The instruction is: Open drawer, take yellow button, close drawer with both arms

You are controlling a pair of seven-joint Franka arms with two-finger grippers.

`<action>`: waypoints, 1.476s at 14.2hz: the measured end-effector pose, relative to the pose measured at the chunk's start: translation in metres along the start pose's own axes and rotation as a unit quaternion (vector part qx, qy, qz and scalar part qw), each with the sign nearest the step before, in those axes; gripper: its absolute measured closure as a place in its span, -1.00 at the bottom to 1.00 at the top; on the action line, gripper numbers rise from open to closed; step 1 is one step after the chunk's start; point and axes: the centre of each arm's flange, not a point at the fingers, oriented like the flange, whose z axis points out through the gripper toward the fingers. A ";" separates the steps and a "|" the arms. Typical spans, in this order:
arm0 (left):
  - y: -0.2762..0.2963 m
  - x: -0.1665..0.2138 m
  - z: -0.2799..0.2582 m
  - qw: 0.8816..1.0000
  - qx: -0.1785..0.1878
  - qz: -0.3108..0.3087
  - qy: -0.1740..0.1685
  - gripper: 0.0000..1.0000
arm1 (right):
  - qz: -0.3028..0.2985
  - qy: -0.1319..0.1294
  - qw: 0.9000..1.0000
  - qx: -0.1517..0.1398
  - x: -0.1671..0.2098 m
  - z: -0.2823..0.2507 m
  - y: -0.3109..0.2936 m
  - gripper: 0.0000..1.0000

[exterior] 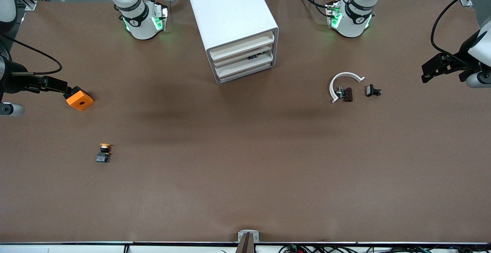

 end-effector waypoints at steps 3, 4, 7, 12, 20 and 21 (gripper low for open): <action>0.017 -0.015 0.002 0.999 -0.021 -0.014 -0.021 -1.00 | 0.003 0.010 1.000 0.000 -0.001 -0.009 0.000 -1.00; 0.026 -0.021 0.003 0.999 -0.021 -0.017 -0.021 -1.00 | 0.007 0.011 1.000 0.000 -0.001 -0.010 0.000 -1.00; 0.044 -0.041 0.009 1.000 -0.019 -0.019 -0.006 -1.00 | 0.047 -0.007 0.999 0.000 -0.005 -0.007 0.002 -1.00; 0.037 -0.057 0.006 1.000 -0.015 -0.021 0.005 -1.00 | 0.050 0.001 0.999 0.001 -0.023 -0.029 0.000 -1.00; 0.015 -0.058 -0.004 1.000 0.001 -0.017 0.010 -1.00 | 0.021 0.045 0.999 0.007 -0.072 -0.076 0.016 -1.00; 0.014 -0.058 -0.007 1.000 0.000 -0.017 0.013 -1.00 | 0.025 0.045 0.999 0.008 -0.072 -0.072 0.022 -1.00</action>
